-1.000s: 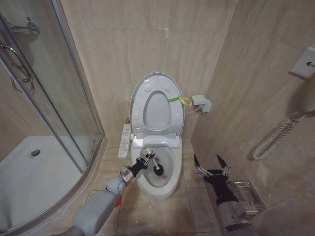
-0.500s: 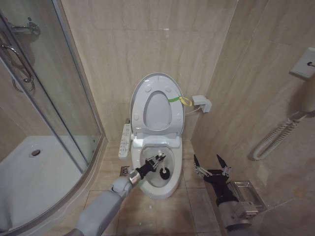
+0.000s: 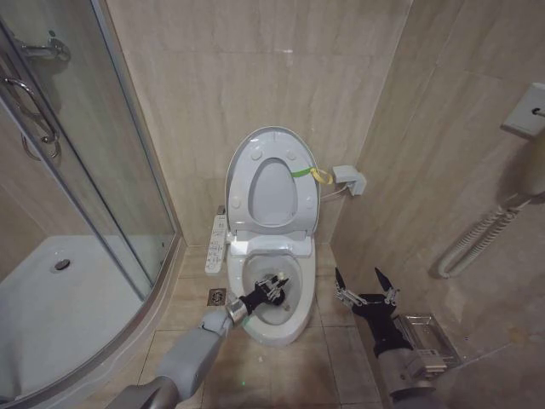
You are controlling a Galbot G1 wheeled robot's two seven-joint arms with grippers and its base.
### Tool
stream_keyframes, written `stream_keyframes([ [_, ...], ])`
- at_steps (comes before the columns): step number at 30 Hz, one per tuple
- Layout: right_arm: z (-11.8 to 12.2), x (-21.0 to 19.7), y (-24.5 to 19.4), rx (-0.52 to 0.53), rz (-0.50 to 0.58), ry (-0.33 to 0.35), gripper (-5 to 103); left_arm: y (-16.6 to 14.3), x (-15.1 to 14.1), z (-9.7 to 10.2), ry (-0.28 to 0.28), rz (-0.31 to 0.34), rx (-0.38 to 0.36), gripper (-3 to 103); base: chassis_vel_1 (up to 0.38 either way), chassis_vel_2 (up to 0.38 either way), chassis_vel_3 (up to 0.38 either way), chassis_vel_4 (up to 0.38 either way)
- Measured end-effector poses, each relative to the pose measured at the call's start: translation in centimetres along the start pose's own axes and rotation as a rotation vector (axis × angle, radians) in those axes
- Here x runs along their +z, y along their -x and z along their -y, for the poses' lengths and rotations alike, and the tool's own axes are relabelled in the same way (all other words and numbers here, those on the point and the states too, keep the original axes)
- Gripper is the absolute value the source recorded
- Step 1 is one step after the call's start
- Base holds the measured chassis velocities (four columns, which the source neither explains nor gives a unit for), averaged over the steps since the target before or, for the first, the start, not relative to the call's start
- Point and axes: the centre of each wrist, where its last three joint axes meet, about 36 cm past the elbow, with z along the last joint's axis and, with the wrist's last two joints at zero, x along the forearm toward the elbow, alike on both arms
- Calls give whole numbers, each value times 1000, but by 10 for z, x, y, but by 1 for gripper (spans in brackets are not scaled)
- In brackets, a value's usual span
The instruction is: Open the toilet lid, clean the toilet bowl with a toilet brush, close the toilet lid, and flush.
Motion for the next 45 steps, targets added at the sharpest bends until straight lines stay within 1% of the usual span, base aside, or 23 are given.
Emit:
stream_keyframes([
  [4, 0, 0, 0, 0, 0, 0, 100, -5, -11, -6, 19, 25, 2, 22, 0, 0, 0, 0],
  [8, 0, 0, 0, 0, 0, 0, 100, -2, -44, -1, 35, 88, 32, 21, 0, 0, 0, 0],
  [9, 0, 0, 0, 0, 0, 0, 100, -2, -44, -1, 35, 88, 32, 21, 0, 0, 0, 0],
  [11, 0, 0, 0, 0, 0, 0, 100, 2, -58, 10, 32, 110, 56, 21, 0, 0, 0, 0],
  [12, 0, 0, 0, 0, 0, 0, 100, 5, -63, 17, 28, 122, 71, 18, 0, 0, 0, 0],
  [13, 0, 0, 0, 0, 0, 0, 100, 8, -66, 22, 24, 133, 83, 18, 0, 0, 0, 0],
  [14, 0, 0, 0, 0, 0, 0, 100, 8, -66, 22, 24, 133, 83, 18, 0, 0, 0, 0],
  [16, 0, 0, 0, 0, 0, 0, 100, 14, -62, 30, 14, 137, 109, 18, 0, 0, 0, 0],
  [18, 0, 0, 0, 0, 0, 0, 100, 15, -57, 31, 13, 133, 113, 18, 0, 0, 0, 0],
  [19, 0, 0, 0, 0, 0, 0, 100, 17, -47, 30, 12, 120, 114, 18, 0, 0, 0, 0],
  [22, 0, 0, 0, 0, 0, 0, 100, 20, -29, 22, 16, 98, 98, 18, 0, 0, 0, 0],
  [23, 0, 0, 0, 0, 0, 0, 100, 20, -29, 22, 16, 98, 98, 18, 0, 0, 0, 0],
  [25, 0, 0, 0, 0, 0, 0, 100, 10, -18, 15, 14, 71, 73, 18, 0, 0, 0, 0],
  [27, 0, 0, 0, 0, 0, 0, 100, 5, -16, 11, 16, 67, 63, 20, 0, 0, 0, 0],
  [29, 0, 0, 0, 0, 0, 0, 100, -1, -19, 4, 25, 78, 47, 20, 0, 0, 0, 0],
  [31, 0, 0, 0, 0, 0, 0, 100, -2, -22, 3, 27, 86, 43, 20, 0, 0, 0, 0],
  [33, 0, 0, 0, 0, 0, 0, 100, 4, -39, 4, 15, 147, 42, 20, 0, 0, 0, 0],
  [34, 0, 0, 0, 0, 0, 0, 100, 7, -46, 6, 7, 170, 46, 17, 0, 0, 0, 0],
  [35, 0, 0, 0, 0, 0, 0, 100, 7, -46, 6, 7, 170, 46, 17, 0, 0, 0, 0],
  [38, 0, 0, 0, 0, 0, 0, 100, 18, -59, 18, -19, 239, 72, 17, 0, 0, 0, 0],
  [41, 0, 0, 0, 0, 0, 0, 100, 23, -54, 27, -29, 257, 95, 17, 0, 0, 0, 0],
  [43, 0, 0, 0, 0, 0, 0, 100, 21, -38, 34, -33, 241, 103, 17, 0, 0, 0, 0],
  [45, 0, 0, 0, 0, 0, 0, 100, 19, -30, 37, -36, 232, 102, 17, 0, 0, 0, 0],
])
